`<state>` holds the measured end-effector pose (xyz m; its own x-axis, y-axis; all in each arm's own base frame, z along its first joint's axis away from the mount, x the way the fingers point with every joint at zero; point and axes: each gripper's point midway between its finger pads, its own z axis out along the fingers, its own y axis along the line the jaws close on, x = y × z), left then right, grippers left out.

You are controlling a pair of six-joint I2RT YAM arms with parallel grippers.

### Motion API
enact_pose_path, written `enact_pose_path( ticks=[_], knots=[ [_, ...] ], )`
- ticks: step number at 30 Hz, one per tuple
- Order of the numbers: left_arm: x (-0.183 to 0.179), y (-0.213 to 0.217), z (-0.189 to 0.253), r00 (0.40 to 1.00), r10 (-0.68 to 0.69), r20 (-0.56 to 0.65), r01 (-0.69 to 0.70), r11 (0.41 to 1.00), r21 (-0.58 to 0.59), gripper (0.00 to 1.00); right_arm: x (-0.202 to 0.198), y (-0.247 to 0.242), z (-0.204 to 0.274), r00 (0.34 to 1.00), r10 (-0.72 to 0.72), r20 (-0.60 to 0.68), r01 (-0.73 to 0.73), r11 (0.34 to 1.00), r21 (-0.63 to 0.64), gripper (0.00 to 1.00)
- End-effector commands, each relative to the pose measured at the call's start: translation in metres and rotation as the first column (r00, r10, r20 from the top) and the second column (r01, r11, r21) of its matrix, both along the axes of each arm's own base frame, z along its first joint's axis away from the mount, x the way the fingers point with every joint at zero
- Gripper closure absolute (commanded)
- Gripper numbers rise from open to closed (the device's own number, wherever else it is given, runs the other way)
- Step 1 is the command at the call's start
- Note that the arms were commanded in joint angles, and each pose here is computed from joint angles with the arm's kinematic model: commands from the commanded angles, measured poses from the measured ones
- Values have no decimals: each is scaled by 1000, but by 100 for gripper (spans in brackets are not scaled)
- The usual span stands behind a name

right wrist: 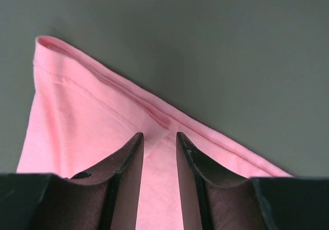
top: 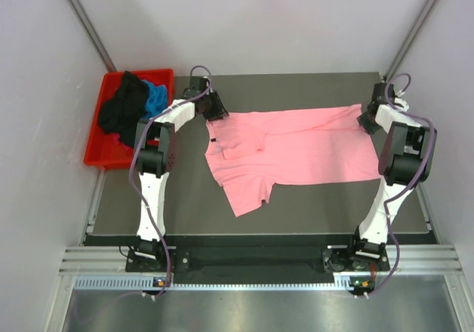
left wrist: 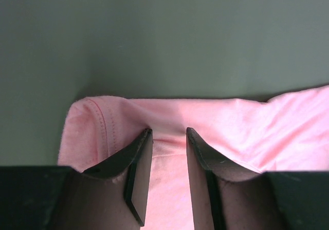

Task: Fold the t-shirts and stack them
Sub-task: Fold the tshirt

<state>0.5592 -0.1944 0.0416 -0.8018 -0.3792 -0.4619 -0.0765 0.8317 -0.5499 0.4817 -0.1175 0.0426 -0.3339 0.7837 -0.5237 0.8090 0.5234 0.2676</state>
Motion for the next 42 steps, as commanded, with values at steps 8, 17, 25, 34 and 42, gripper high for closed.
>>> enact_pose_path(
  ticks=[8, 17, 25, 34, 42],
  knots=[
    [9, 11, -14, 1000, 23, 12, -24, 998, 51, 61, 9, -19, -6, 999, -32, 11, 32, 999, -43, 78],
    [14, 19, -23, 999, 40, -1, -40, 994, 106, 61, 9, -40, 13, 1000, -5, 18, 8, 986, -169, 100],
    [15, 30, -36, 997, 70, -28, -64, 984, 167, 61, 8, -39, 17, 999, 33, 30, -27, 983, -181, 100],
    [21, 30, -26, 997, 76, -8, -73, 983, 168, 60, 3, -40, 9, 1000, 28, 12, -25, 982, -189, 100],
    [25, 29, -25, 998, 68, -10, -65, 983, 174, 60, 1, -44, 19, 999, 27, 23, -21, 977, -211, 100]
  ],
)
